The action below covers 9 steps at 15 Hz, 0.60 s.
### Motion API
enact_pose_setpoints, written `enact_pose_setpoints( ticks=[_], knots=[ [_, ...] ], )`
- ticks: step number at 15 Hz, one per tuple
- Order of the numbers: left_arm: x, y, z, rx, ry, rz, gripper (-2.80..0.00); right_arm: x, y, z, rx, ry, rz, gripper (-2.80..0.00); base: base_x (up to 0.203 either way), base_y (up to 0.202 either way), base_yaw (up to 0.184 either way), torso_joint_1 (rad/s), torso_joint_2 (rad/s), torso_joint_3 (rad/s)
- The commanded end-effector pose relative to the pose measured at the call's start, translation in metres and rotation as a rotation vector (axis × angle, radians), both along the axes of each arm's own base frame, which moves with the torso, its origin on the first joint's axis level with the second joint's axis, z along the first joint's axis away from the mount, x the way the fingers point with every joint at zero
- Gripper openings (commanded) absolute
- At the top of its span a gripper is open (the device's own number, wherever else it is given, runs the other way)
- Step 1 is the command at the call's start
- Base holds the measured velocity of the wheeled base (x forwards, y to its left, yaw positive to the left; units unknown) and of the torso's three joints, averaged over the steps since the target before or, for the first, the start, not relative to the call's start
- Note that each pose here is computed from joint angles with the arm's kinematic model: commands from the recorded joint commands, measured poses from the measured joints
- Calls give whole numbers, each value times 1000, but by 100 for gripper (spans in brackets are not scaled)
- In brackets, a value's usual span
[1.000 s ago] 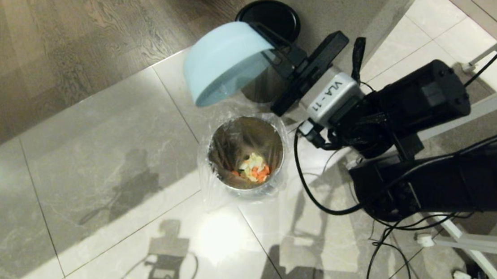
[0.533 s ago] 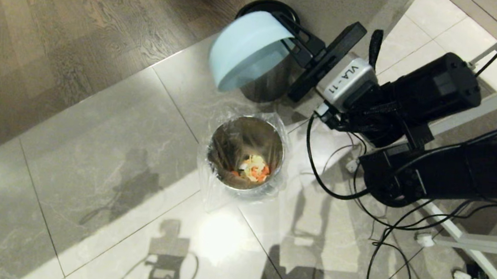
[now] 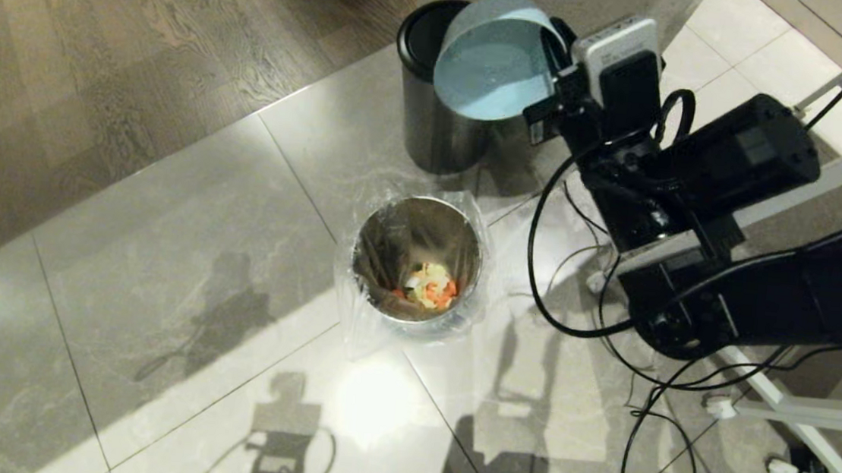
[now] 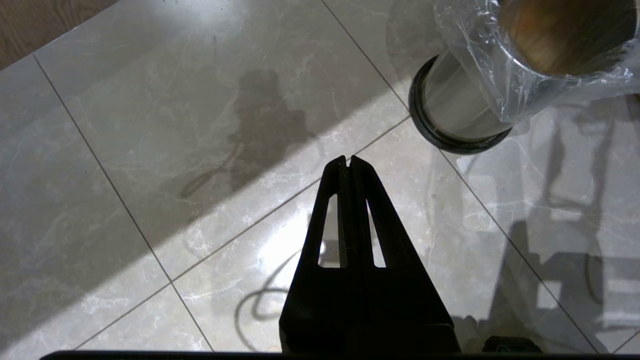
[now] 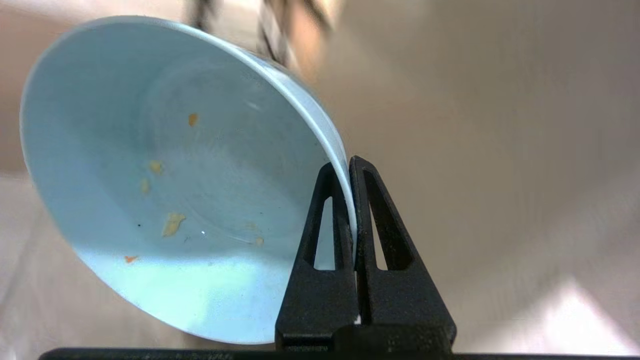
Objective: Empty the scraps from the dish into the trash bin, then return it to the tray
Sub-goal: Put the bowl back to the table
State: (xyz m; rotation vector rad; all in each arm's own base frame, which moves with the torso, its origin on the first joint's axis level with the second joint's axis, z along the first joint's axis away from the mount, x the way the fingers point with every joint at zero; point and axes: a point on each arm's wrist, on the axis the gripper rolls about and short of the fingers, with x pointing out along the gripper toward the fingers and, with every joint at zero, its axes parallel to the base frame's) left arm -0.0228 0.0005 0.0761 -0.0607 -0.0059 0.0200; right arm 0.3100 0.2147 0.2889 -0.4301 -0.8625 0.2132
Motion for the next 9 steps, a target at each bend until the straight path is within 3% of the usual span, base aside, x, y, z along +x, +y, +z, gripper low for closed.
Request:
enact_pose_setpoints(
  ticks=[1,5,9],
  knots=[
    [0,0,0,-1,1,1,-280,-4,-14,9,83,102,-92,-280,0,0,0,0,0,0],
    [0,0,0,-1,1,1,-280,0,-51,-13,114,306,-210,-280,0,0,0,0,0,0],
    [0,0,0,-1,1,1,-280,-2,-91,-65,162,526,-253,-280,0,0,0,0,0,0]
  ],
)
